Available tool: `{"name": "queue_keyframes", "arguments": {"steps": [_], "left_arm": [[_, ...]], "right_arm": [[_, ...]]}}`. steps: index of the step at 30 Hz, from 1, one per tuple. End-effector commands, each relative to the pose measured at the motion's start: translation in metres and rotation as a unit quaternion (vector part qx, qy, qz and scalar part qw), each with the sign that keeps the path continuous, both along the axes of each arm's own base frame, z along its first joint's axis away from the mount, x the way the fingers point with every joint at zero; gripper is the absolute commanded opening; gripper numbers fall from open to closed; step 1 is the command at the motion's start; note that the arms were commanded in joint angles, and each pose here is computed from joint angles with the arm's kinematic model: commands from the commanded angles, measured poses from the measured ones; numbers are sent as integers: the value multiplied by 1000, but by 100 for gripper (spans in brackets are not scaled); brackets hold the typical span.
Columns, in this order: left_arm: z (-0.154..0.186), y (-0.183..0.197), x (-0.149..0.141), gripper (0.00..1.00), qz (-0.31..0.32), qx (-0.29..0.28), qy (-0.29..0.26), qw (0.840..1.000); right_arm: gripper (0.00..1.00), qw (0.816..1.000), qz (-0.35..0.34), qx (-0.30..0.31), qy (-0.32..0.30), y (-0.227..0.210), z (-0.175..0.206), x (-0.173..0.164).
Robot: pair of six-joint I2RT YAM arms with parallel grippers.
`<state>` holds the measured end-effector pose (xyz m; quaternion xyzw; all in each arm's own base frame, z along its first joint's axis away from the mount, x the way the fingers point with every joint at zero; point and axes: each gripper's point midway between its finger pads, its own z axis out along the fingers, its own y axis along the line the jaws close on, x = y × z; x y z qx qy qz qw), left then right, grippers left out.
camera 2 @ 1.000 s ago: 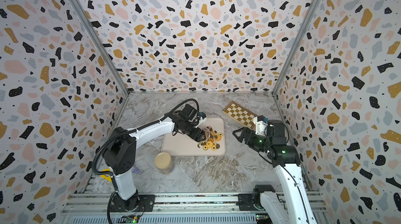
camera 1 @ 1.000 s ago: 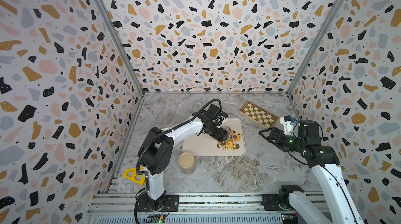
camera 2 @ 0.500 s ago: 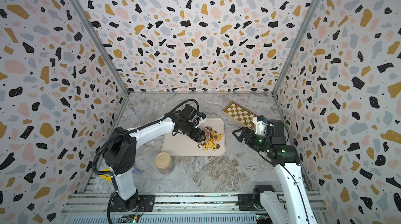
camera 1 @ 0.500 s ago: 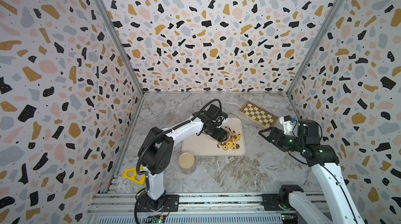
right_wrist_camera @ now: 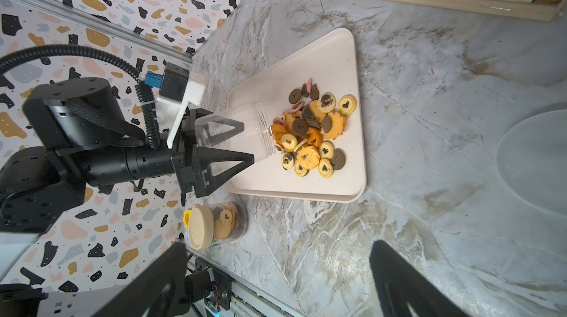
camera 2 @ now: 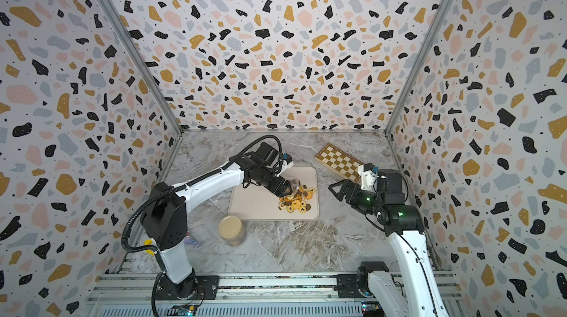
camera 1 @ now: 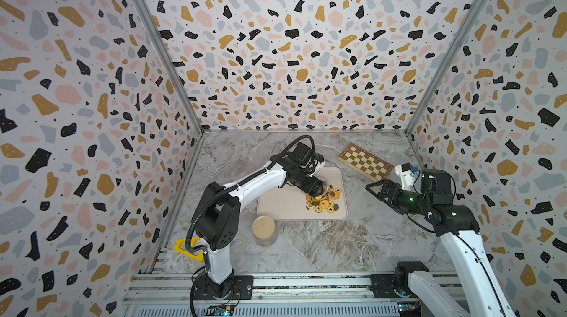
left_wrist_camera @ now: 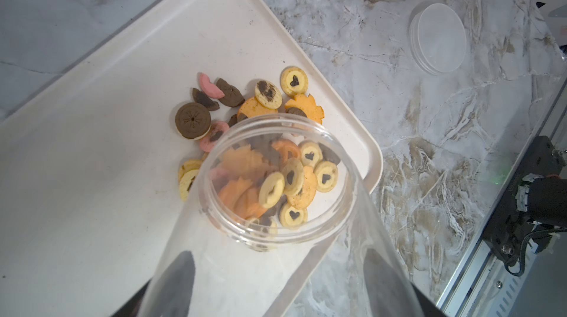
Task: Pour the cookies out of the jar
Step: Pour the cookies in the jar onto the tray, then place the jar at the center of the board.
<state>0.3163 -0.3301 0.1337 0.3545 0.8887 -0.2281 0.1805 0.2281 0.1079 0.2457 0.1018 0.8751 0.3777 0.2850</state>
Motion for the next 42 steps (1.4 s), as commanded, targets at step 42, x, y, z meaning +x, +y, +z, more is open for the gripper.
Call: {"name": "queue_keyframes", "arguments": {"steps": [42], "left_arm": [[254, 51, -114, 0, -7, -557, -260, 789]], "right_arm": [[69, 961, 176, 188, -100, 141, 134, -29]]}}
